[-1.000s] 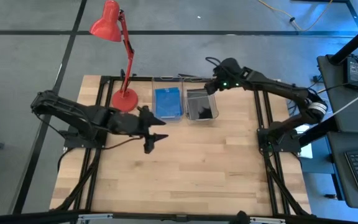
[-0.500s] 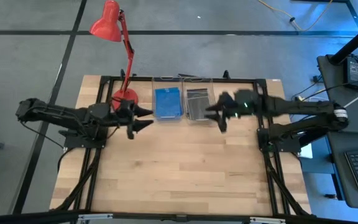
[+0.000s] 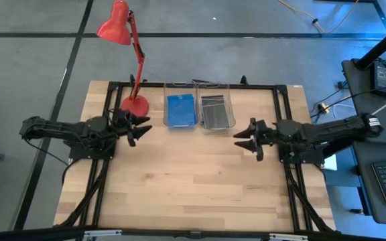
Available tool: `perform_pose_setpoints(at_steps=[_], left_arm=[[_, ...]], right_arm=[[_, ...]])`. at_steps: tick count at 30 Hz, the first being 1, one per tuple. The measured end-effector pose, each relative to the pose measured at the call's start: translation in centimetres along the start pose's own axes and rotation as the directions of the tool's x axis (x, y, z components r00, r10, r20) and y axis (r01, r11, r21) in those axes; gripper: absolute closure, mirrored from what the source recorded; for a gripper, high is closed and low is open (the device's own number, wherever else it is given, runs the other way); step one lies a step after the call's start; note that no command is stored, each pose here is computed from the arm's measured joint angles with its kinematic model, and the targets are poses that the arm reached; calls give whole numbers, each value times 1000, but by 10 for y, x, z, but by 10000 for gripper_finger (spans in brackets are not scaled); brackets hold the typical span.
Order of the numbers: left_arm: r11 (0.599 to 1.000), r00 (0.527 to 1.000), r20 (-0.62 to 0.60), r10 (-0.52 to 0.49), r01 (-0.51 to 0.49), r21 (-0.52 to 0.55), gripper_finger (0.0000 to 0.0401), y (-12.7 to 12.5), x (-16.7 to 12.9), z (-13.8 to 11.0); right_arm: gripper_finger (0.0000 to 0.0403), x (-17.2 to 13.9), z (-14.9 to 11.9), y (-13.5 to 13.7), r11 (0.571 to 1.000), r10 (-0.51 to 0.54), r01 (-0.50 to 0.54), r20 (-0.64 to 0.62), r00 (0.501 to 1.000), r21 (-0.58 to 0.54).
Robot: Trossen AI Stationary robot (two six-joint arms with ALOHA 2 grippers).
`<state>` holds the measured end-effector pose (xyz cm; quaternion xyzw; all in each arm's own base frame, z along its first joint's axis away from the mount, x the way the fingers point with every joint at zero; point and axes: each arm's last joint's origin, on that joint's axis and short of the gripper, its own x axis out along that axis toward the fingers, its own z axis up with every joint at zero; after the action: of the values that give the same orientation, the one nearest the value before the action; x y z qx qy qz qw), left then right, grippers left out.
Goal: Pick & place jewel cases by type
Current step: Return to Home Position
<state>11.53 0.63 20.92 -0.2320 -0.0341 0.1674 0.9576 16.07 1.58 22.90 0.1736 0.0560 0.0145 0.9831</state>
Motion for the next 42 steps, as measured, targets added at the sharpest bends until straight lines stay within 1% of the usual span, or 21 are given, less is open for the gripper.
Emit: perform_pose_setpoints(at_steps=[3,6,10,12,16,21,24,27,30,33,37,42], left_arm=[[1000,1000,-3,9,-9,-20,146,7,-2,-9],[999,1000,17,18,-18,-28,146,12,-4,-12],[995,994,64,92,-89,-42,146,22,-6,-15],[992,991,56,118,-115,-60,146,27,-8,-19],[991,992,6,126,-126,-49,146,33,-11,-22],[980,981,16,194,-193,-47,146,41,-16,-21],[981,981,36,191,-189,-51,146,43,-18,-18],[982,982,36,187,-187,14,146,45,-18,-18],[976,980,35,196,-198,87,146,45,-18,-18],[969,977,38,209,-212,123,146,46,-18,-18],[959,979,33,203,-205,194,146,46,-18,-18],[955,978,33,206,-208,210,146,46,-18,-18]], right_arm=[[231,-9,-9,-4,1000,25,-24,74,997,-20],[231,-16,-19,-8,999,31,-29,89,996,-19],[231,-26,-30,-13,999,31,-29,118,993,-16],[231,-31,-30,-14,999,31,-29,163,986,-16],[231,-39,-34,-17,999,32,-30,215,976,-12],[231,-47,-45,-22,1000,24,-24,277,961,-4],[231,-51,-45,-22,999,29,-24,292,956,-22],[231,-55,-43,-22,996,39,-12,320,947,-86],[231,-57,-44,-23,989,30,16,315,948,-145],[231,-58,-47,-25,989,-14,57,294,956,-138],[231,-58,-53,-29,987,-83,114,247,966,-114],[231,-58,-56,-31,978,-119,155,230,966,-141]])
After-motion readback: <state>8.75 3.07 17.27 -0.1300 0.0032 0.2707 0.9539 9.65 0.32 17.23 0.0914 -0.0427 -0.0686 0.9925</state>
